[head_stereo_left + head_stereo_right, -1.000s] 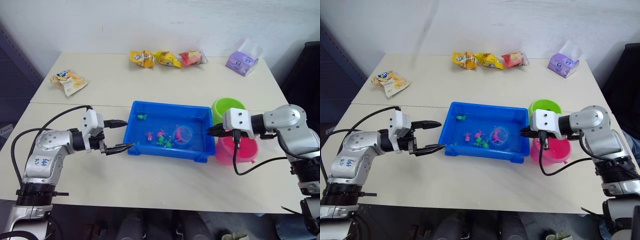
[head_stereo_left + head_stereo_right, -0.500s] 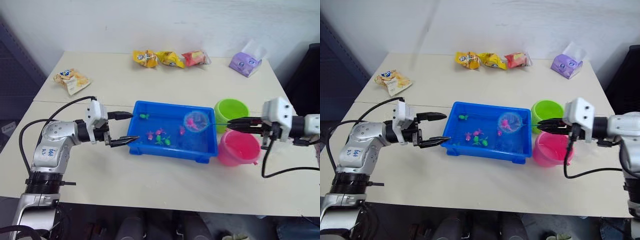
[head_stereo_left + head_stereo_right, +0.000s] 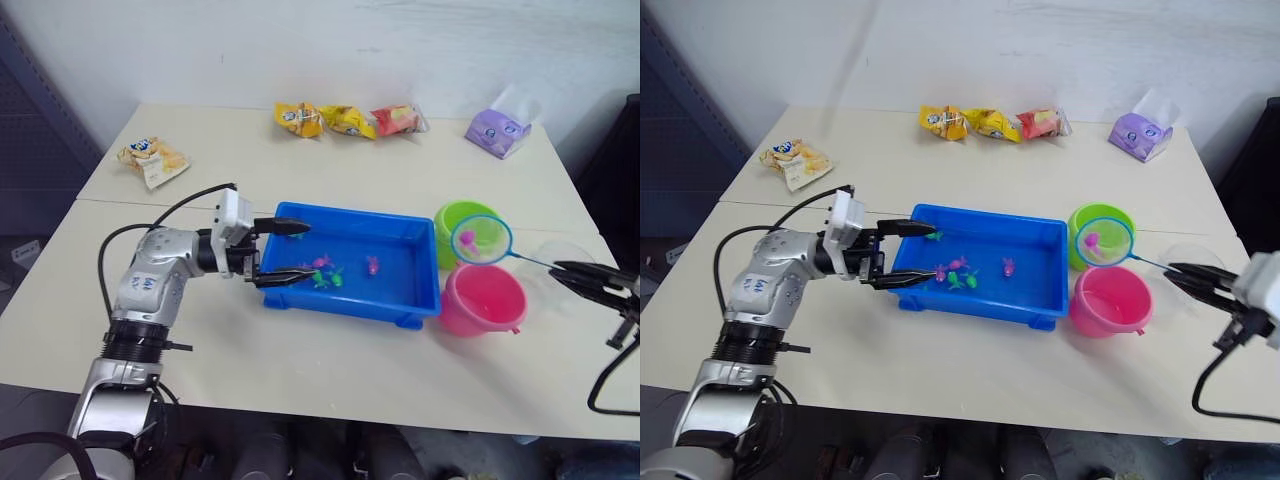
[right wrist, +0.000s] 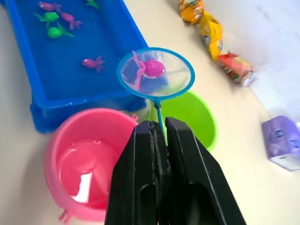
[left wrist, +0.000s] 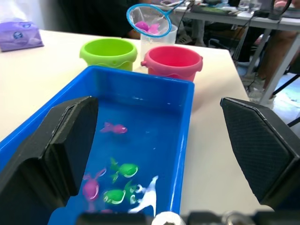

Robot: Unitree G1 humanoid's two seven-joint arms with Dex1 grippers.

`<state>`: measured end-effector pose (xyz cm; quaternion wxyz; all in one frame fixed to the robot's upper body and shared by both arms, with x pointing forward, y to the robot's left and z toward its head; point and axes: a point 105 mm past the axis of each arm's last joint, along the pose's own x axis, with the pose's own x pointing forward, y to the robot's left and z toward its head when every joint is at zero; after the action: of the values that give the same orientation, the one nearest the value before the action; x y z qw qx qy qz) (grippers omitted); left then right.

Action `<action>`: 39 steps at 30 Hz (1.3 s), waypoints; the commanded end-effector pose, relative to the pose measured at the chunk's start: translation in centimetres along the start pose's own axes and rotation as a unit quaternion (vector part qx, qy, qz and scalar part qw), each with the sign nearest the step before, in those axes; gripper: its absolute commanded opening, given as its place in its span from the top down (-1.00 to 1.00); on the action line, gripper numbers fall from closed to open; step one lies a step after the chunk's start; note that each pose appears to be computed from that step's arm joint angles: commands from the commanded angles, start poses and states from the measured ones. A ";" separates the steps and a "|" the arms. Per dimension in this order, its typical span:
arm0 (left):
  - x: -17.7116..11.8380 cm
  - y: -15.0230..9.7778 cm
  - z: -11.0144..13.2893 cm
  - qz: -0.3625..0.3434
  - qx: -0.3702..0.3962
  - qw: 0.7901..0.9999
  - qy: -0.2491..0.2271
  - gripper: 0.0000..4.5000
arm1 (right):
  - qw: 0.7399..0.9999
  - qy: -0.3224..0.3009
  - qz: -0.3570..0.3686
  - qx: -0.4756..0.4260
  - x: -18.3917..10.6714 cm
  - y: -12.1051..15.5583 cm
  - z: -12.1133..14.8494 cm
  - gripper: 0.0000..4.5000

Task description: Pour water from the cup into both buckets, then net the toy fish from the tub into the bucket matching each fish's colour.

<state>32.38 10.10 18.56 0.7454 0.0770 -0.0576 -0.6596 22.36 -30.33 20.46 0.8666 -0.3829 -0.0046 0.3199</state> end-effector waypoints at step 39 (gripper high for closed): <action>4.1 -1.0 -0.5 -0.039 0.008 0.999 -0.027 -0.99 | 0.841 0.078 -0.168 -0.508 -3.0 3.2 -1.7 1.00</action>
<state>32.15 6.12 16.98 0.7255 0.0494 -0.0625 -0.6836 18.78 -31.24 15.20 0.6084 -0.7696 -0.1380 0.1359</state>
